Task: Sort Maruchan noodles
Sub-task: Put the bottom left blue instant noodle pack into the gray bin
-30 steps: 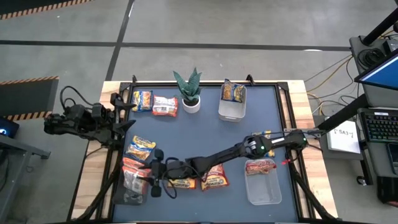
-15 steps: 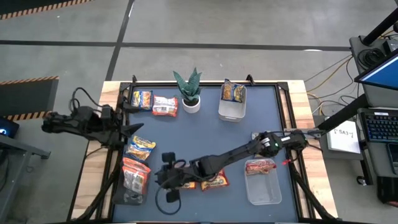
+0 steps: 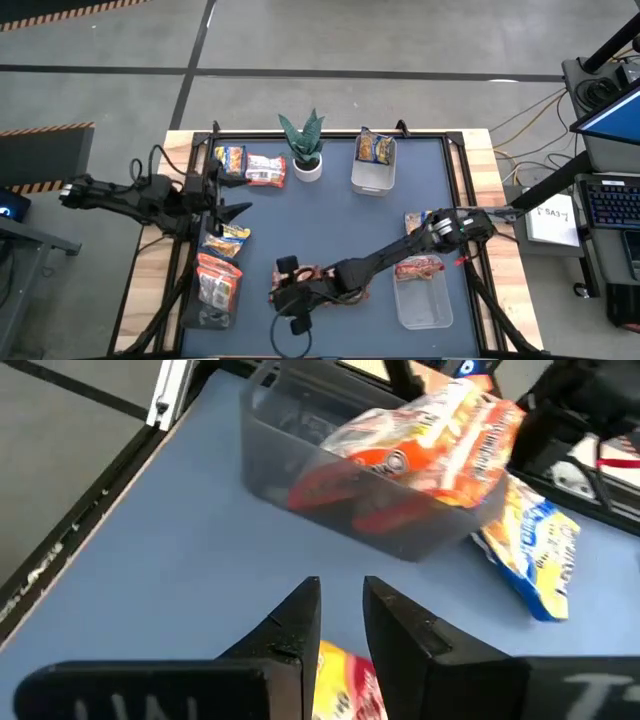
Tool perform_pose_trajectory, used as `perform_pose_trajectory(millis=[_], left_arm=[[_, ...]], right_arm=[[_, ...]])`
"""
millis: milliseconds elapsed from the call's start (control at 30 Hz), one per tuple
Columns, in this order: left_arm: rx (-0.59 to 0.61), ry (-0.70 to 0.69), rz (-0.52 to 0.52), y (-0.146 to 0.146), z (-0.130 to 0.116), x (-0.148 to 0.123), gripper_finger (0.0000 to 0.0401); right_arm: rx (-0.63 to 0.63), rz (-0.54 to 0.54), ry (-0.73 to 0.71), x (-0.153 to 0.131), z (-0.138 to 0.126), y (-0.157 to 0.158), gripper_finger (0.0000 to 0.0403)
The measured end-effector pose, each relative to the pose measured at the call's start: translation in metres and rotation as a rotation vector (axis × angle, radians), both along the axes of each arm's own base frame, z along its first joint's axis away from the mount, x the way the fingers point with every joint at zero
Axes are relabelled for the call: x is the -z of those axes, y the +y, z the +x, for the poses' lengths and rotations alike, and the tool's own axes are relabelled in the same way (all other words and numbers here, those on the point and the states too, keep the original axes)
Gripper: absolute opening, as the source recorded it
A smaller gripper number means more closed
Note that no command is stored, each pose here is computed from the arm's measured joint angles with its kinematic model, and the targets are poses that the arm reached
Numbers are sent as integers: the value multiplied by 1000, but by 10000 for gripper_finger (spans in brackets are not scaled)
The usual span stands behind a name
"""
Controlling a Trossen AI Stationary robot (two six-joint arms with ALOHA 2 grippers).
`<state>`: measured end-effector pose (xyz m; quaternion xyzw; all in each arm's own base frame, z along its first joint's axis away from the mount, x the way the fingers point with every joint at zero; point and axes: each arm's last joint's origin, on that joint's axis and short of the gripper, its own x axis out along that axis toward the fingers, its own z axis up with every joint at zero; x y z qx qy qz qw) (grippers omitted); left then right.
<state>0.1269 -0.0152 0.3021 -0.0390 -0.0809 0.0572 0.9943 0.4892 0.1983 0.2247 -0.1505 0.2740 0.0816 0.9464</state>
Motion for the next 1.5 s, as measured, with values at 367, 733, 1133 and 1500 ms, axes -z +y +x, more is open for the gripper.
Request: perform_pose_trajectory(millis=[367,733,1133,1500], left_arm=[[10,150,-126,-6,30,17,276],[-51,370,-347,-14,75,47,276],[-100,449,-375,-23,125,15,276],[-409,1000,-458,-24,138,6,276]], right_arm=[[-19,15,-107,12,-76,-30,68],[-69,30,-319,37,-159,-58,63],[-74,-33,-490,5,-240,-97,63],[126,-110,-527,10,-270,-159,63]])
